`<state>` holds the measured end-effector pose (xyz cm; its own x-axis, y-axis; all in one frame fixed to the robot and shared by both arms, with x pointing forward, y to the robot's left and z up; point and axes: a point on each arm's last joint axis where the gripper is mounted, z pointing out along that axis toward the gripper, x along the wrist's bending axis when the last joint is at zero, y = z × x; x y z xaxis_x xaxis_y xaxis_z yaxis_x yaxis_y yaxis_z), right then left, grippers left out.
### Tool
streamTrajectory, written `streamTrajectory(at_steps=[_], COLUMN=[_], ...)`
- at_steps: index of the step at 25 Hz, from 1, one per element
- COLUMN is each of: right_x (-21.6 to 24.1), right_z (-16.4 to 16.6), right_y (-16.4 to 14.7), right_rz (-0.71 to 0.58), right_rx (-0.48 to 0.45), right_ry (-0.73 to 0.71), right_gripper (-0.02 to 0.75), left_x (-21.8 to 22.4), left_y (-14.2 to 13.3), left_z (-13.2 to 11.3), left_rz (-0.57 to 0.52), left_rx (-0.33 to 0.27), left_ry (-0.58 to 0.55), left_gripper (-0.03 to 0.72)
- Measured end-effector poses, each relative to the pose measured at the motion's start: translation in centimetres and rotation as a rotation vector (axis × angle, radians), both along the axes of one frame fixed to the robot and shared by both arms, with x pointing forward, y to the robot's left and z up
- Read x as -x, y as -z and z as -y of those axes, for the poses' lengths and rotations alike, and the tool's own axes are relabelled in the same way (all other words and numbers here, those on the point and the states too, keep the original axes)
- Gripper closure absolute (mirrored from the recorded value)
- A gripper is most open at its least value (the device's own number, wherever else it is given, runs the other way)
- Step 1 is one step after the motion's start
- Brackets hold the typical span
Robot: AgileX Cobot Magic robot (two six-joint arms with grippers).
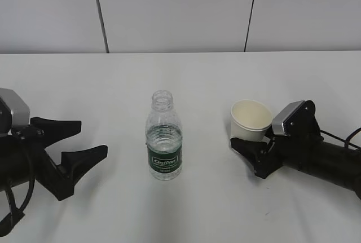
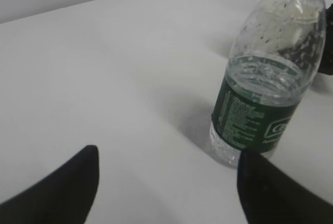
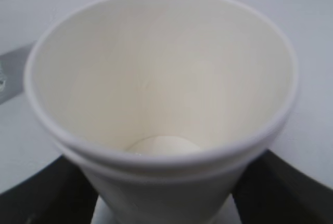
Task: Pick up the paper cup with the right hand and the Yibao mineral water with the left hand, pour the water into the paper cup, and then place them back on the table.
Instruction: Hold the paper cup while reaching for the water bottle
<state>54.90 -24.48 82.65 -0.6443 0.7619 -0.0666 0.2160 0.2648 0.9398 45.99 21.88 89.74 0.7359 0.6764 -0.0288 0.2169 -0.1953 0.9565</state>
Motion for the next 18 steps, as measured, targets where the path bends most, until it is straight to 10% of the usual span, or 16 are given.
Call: streamTrajectory(at_steps=[18], right_x=[0.0], right_z=[0.0], right_y=[0.0], right_rz=[0.008], right_rx=[0.01], right_ry=[-0.01], right_gripper=[0.188], left_x=[-2.6], left_y=[2.0], left_z=[7.1], left_rz=[-0.066], left_rx=[0.071], left_ry=[0.195], left_gripper=[0.058])
